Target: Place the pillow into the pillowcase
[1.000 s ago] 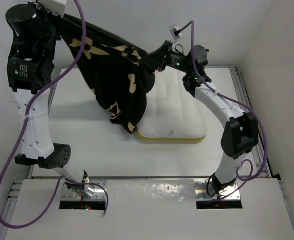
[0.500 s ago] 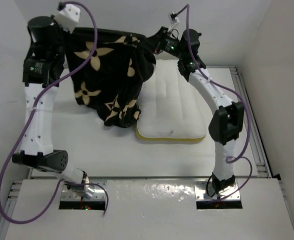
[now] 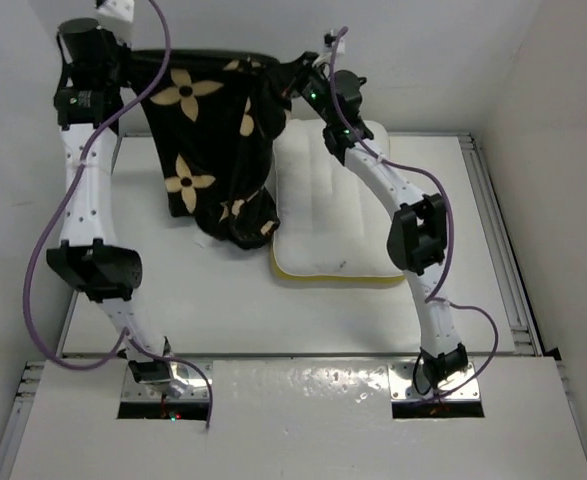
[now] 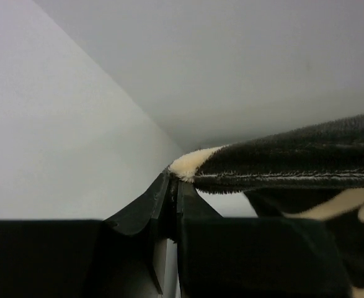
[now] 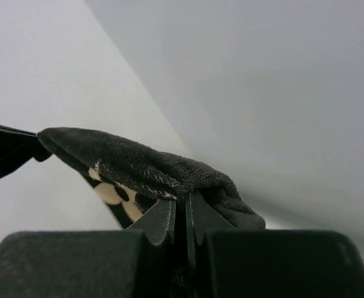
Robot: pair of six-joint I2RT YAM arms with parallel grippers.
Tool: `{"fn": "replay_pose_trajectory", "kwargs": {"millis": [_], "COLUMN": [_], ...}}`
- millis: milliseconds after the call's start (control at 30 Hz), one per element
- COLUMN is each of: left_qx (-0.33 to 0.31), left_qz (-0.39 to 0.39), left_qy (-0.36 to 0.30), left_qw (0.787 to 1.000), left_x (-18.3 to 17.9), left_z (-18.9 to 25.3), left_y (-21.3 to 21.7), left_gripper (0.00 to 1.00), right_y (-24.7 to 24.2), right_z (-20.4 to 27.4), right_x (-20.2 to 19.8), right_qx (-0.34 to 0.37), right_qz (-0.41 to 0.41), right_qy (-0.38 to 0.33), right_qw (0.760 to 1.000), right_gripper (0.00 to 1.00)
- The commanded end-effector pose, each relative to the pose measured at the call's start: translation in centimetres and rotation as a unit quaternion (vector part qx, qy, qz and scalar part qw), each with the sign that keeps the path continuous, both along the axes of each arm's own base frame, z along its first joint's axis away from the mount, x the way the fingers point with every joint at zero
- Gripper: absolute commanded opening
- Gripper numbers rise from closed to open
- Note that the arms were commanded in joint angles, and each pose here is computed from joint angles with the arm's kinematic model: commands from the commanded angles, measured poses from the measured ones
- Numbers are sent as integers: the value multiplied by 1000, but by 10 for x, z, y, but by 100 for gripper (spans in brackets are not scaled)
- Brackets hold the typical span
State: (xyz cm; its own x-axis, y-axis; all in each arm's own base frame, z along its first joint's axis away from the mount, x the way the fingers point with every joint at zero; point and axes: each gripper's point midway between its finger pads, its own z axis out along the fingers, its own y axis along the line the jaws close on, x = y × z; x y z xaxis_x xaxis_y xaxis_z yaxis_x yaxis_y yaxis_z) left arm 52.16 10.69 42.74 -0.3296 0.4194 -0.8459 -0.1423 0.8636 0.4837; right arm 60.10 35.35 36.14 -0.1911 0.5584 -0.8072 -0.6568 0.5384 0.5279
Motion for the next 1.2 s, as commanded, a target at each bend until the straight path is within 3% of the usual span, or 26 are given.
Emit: {"fn": "replay_pose_trajectory", "kwargs": {"millis": [0,100,133,200,233,300,333,367,400,433,500,533,567,600,633,667,700,733,800,833,900,967,1000,1133,1167], "left_qx": [44,50,56,67,67,68,65,65,62,43,60,90,111,134,138,140,151,147,173,171,191,182,179,159,151], "left_qz": [76,99,103,105,88,60,28,8,-12,-67,-151,-201,-247,-322,-351,-370,-349,-363,-343,-362,-350,-356,-357,-337,-342], "left_qy": [-353,-417,-425,-412,-384,-314,-238,-199,-156,-73,19,122,173,255,289,322,356,408,483,528,588,645,654,647,633], "left_qw": [932,902,898,902,916,945,969,978,986,994,987,968,947,902,880,860,854,825,787,749,704,651,643,665,678], "left_x": [-136,-186,-197,-205,-204,-180,-160,-155,-146,-138,-138,-156,-171,-206,-224,-241,-257,-275,-305,-326,-353,-384,-388,-373,-366], "left_z": [242,289,296,296,285,246,201,177,148,90,30,-29,-57,-107,-130,-151,-165,-204,-236,-268,-288,-319,-322,-317,-314], "left_y": [23,34,35,36,30,28,23,19,16,2,-16,-19,-25,-32,-35,-35,-26,-25,-9,-11,2,3,4,-5,-11], "left_gripper": [0,0,0,0,0,0,0,0,0,0,0,0,0,0,0,0,0,0,0,1,6,14,17,40,61], "right_y": [-105,-98,-92,-71,-58,-39,-28,-24,-10,-3,12,15,22,16,13,12,-4,-13,-33,-39,-47,-51,-52,-61,-63], "right_z": [252,272,261,240,201,165,113,96,69,16,-33,-73,-96,-136,-154,-171,-203,-218,-245,-250,-254,-238,-232,-212,-204], "right_x": [-89,-135,-139,-149,-136,-148,-142,-150,-161,-164,-188,-206,-226,-253,-270,-290,-321,-333,-378,-382,-391,-381,-371,-321,-301], "right_qx": [138,128,115,81,57,34,6,-11,-35,-70,-117,-160,-184,-231,-255,-282,-319,-365,-413,-435,-441,-429,-430,-362,-354], "right_qz": [-121,-78,-64,-16,3,60,80,96,130,147,192,231,262,303,323,345,372,385,429,427,422,395,381,302,263], "right_qy": [-319,-380,-375,-374,-336,-300,-253,-240,-214,-171,-116,-100,-83,-53,-39,-35,14,-25,-6,-26,-31,-9,-14,108,120], "right_qw": [930,913,918,924,940,951,964,966,967,972,967,955,944,923,911,895,871,847,803,792,792,813,818,875,889], "right_gripper": [0,0,0,0,0,0,0,0,0,1,6,8,11,19,22,27,36,41,46,51,52,65,69,92,99]}}
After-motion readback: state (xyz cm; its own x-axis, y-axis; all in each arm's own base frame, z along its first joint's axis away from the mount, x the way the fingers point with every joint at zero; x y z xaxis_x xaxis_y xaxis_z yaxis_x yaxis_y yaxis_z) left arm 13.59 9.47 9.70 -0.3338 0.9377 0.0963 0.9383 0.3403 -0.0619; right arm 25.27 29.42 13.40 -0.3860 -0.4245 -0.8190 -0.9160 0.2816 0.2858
